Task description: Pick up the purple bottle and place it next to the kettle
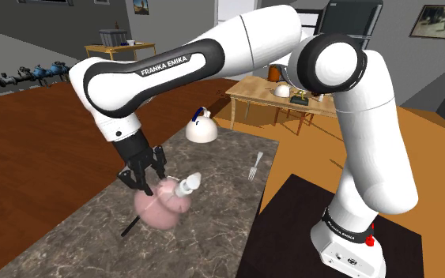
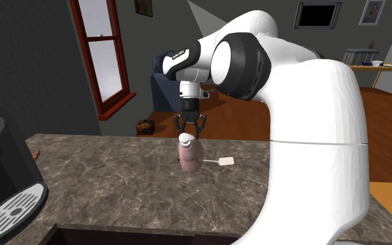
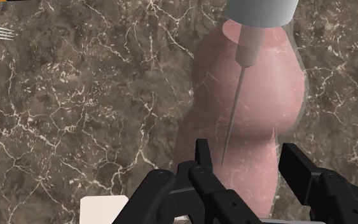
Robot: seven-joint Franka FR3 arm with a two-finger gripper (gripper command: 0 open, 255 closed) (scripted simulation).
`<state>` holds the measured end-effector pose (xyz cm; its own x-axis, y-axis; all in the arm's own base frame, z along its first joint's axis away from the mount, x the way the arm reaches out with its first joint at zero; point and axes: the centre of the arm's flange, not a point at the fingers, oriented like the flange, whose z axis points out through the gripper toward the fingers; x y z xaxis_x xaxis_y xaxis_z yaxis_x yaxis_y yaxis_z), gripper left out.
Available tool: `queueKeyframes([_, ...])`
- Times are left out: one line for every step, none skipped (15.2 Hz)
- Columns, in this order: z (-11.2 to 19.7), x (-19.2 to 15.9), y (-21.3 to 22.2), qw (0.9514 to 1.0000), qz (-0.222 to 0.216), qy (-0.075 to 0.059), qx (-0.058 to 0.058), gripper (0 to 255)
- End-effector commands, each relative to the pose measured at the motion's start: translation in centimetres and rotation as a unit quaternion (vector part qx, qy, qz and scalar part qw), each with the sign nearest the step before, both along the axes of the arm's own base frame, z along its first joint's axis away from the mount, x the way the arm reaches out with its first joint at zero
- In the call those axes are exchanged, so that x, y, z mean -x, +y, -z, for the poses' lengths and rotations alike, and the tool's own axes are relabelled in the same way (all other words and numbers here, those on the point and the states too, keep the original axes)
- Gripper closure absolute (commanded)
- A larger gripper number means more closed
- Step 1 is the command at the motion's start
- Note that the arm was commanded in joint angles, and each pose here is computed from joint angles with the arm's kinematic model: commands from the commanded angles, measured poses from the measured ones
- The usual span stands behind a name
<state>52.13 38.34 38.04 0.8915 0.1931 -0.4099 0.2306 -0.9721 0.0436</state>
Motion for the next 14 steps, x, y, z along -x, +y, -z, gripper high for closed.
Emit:
queueKeyframes([-1.0,-0.1,0.0,1.0000,0.000,0.000,0.000,255])
queueKeyframes([-1.6,-0.1,0.0,1.0000,0.000,0.000,0.000,255])
queueKeyframes([-2.1,-0.1,0.0,1.0000,0.000,0.000,0.000,255])
queueKeyframes([-2.6,-0.1,0.0,1.0000,0.000,0.000,0.000,255])
queueKeyframes([-3.1,-0.1,0.0,1.0000,0.000,0.000,0.000,255])
queueKeyframes([-3.7,-0.1,0.0,1.0000,0.000,0.000,0.000,255])
queueKeyframes([-4.2,-0.1,0.0,1.0000,0.000,0.000,0.000,255])
queueKeyframes([-4.7,-0.1,0.0,1.0000,0.000,0.000,0.000,255])
queueKeyframes([-5.3,-0.1,0.0,1.0000,0.000,0.000,0.000,255])
queueKeyframes([-5.8,-0.1,0.0,1.0000,0.000,0.000,0.000,255])
queueKeyframes([-6.3,-0.1,0.0,1.0000,0.000,0.000,0.000,255])
queueKeyframes([-6.8,-0.1,0.0,1.0000,0.000,0.000,0.000,255])
queueKeyframes([-7.4,-0.1,0.0,1.0000,0.000,0.000,0.000,255])
queueKeyframes([-7.9,-0.1,0.0,1.0000,0.000,0.000,0.000,255])
